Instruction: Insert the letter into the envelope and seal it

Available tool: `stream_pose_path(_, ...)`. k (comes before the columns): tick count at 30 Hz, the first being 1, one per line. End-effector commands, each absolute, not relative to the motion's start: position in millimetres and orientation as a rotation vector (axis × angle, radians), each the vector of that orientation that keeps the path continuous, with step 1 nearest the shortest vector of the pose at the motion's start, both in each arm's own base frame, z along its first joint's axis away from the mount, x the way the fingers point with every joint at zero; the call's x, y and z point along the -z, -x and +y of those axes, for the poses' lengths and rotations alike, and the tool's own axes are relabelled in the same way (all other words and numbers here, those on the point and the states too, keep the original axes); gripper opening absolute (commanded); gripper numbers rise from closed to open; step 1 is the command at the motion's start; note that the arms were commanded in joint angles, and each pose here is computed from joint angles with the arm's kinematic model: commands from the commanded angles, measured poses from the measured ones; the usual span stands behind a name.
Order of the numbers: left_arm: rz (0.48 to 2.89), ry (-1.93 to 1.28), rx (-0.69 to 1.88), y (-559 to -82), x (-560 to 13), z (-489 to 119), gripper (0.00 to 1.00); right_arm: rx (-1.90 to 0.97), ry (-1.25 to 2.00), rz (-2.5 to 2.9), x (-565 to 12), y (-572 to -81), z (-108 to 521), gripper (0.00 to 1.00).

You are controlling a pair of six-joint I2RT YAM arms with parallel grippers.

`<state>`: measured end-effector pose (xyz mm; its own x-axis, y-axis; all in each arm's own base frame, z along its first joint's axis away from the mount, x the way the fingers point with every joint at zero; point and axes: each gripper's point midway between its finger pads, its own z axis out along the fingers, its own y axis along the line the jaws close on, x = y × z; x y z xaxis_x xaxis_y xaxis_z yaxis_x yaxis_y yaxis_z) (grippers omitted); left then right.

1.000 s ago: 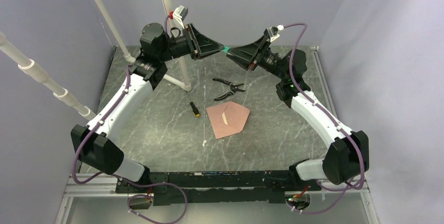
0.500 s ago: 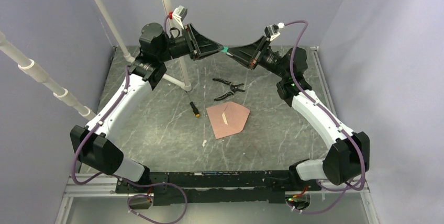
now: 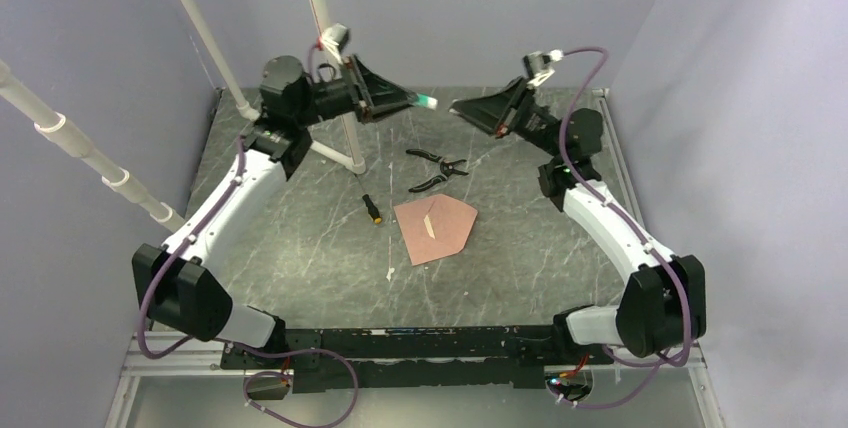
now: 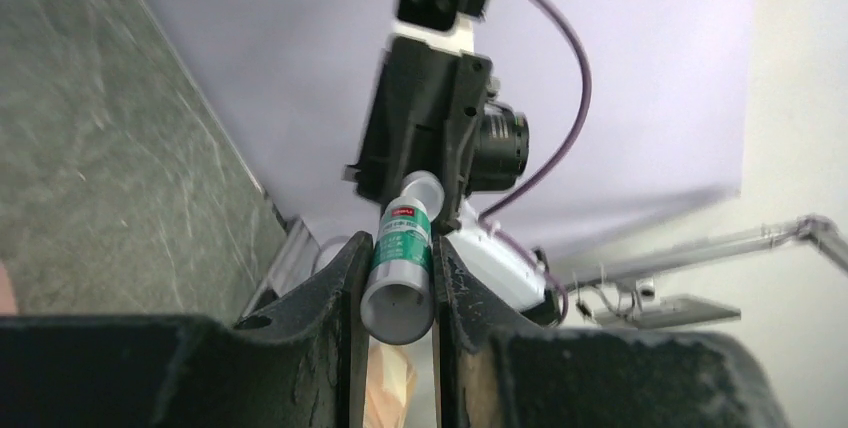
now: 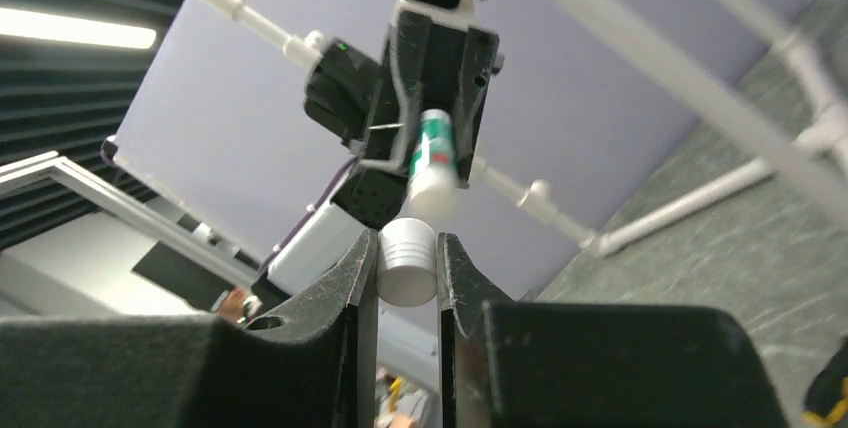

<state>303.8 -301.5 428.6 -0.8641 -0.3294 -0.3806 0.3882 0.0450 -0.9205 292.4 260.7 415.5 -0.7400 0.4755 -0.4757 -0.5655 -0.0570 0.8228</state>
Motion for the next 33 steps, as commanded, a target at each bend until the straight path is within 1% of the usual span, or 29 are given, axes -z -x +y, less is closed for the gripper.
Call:
stream_pose_path(1,1.676,0.097,1.745,-330.6,-457.2,-250.5,0.02,-1.717,0.323,1.168,-482.1,-259.6,217.6,0.0)
stream_pose_path(6,1.674,0.127,1.742,-335.2,-451.7,-244.1,0.02,-1.676,0.304,1.241,-465.5,-272.0,209.8,0.0)
stream_pose_path(8,1.703,0.12,1.717,-337.2,-446.9,-244.6,0.02,-1.603,0.255,1.354,-447.8,-289.0,209.9,0.0)
stream_pose_path(11,1.755,0.108,1.623,-340.1,-435.2,-242.2,0.02,-1.317,0.118,1.617,-399.5,-328.9,198.0,0.0)
stream_pose_path(13,1.78,0.066,1.564,-340.1,-427.9,-242.1,0.02,-1.09,0.005,1.826,-353.2,-351.8,178.7,0.0)
stream_pose_path(15,1.824,0.034,1.531,-337.6,-418.2,-246.3,0.02,-0.893,-0.081,2.004,-305.5,-363.9,157.1,0.0)
stream_pose_path(19,1.92,-0.109,1.416,-330.5,-394.6,-258.6,0.02,-0.587,-0.187,2.267,-224.5,-367.3,122.9,0.0)
stream_pose_path(22,1.939,-0.199,1.324,-324.9,-384.2,-267.3,0.02,-0.397,-0.223,2.425,-173.6,-364.3,104.1,0.0)
stream_pose_path(29,1.945,-0.435,1.173,-311.8,-365.9,-291.4,0.03,-0.106,-0.13,2.63,-105.6,-365.9,100.7,0.0)
stream_pose_path(33,1.967,-0.533,1.145,-306.7,-354.5,-301.4,0.02,-0.042,-0.062,2.694,-81.1,-371.1,109.1,0.0)
